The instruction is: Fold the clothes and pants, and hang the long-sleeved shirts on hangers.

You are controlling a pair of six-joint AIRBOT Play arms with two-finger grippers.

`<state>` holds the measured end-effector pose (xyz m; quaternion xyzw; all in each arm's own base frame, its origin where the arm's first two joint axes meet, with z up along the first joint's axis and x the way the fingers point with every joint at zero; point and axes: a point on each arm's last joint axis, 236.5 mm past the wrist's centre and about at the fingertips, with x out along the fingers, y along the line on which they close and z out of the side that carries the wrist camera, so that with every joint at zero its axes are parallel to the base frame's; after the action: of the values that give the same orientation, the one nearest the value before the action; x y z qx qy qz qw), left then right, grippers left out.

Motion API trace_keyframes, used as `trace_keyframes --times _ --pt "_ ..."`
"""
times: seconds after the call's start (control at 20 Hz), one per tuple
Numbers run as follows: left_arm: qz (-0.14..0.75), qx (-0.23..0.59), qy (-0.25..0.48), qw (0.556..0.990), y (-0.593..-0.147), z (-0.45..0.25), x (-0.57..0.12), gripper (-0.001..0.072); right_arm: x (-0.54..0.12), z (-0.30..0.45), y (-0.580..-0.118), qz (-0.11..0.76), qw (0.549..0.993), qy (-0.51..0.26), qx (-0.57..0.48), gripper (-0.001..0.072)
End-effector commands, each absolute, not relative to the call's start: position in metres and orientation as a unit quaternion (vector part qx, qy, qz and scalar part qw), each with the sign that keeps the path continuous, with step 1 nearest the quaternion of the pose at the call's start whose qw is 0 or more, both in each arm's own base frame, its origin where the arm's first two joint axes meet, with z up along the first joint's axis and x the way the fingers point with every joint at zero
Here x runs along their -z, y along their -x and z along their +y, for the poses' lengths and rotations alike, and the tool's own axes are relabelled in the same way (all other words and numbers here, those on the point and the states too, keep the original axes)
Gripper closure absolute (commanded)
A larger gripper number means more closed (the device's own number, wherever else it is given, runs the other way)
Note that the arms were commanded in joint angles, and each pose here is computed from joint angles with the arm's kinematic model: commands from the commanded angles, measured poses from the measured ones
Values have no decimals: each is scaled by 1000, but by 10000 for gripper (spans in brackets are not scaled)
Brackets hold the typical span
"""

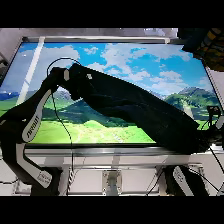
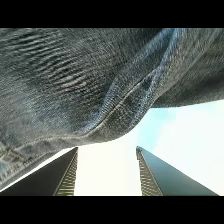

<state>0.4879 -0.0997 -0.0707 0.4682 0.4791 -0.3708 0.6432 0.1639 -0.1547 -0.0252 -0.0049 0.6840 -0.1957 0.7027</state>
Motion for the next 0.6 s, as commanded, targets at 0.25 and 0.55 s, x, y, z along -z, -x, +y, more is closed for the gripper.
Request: trace_keyframes --times 0.25,0.55 --pt "400 343 -512 679 -535 -119 77 327 26 -152 -165 683 705 -2 193 679" --pt "423 230 -468 741 -553 -100 58 672 28 -143 -181 664 728 -13 172 680"
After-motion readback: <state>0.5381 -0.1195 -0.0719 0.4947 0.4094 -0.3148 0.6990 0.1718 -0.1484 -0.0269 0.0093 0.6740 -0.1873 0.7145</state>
